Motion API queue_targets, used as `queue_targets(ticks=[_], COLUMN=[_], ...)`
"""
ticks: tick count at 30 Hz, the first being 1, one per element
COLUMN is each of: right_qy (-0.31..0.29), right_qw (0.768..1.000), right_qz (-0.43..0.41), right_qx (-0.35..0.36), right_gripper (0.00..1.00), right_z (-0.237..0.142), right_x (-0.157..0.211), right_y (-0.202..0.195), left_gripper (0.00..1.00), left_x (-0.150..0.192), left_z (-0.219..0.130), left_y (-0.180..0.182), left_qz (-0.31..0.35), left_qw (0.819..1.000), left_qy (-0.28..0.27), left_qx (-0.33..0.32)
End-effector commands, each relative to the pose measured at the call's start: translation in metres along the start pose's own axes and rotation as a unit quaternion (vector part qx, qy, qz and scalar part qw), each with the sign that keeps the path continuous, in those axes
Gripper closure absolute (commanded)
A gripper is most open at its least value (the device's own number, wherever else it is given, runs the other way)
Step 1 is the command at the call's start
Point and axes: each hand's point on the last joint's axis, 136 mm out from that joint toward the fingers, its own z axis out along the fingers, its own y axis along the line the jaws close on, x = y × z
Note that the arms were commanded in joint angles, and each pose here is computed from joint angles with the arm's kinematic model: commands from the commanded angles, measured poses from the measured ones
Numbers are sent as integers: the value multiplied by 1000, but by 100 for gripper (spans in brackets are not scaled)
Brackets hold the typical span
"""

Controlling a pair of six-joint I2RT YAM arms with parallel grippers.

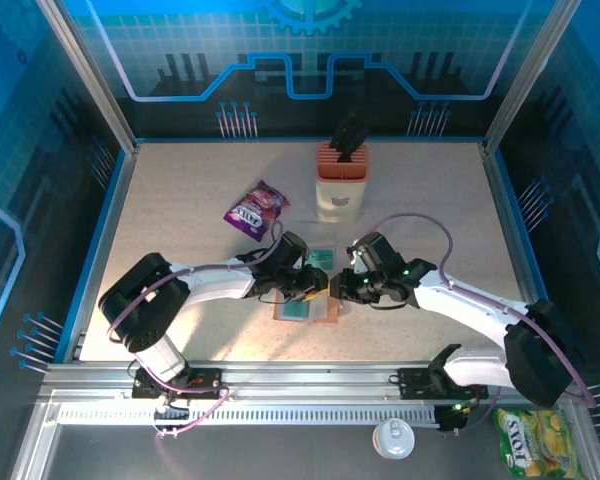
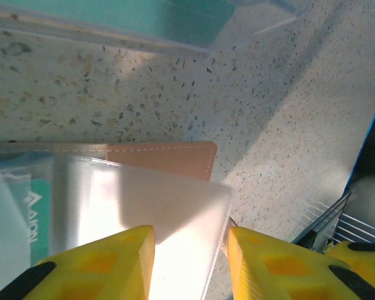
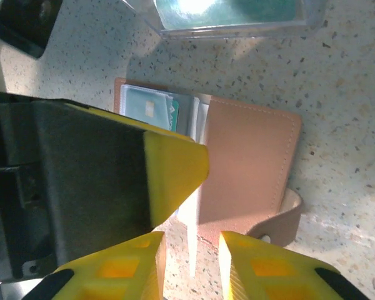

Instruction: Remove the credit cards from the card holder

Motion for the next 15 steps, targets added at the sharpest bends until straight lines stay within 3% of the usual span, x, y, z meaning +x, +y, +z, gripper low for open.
queue_targets(ticks=[1,7,15], right_qy=[6,7,19], right_qw=[1000,1000,1000], right_qz=[0,-4,-17], right_qx=[-3,-11,-14], right_gripper=[70,70,69], right_z=[-6,-3,7], right_x=[3,3,4], right_y=[2,11,24], left_gripper=[60,55,57], left_x=[1,-6,-19], left_z=[2,-13,-49], left_y=[-15,-8,19], left_qz=[7,16,2], left_qw=[1000,1000,999], left_qy=[10,1,-33], left_qx=[18,5,-6])
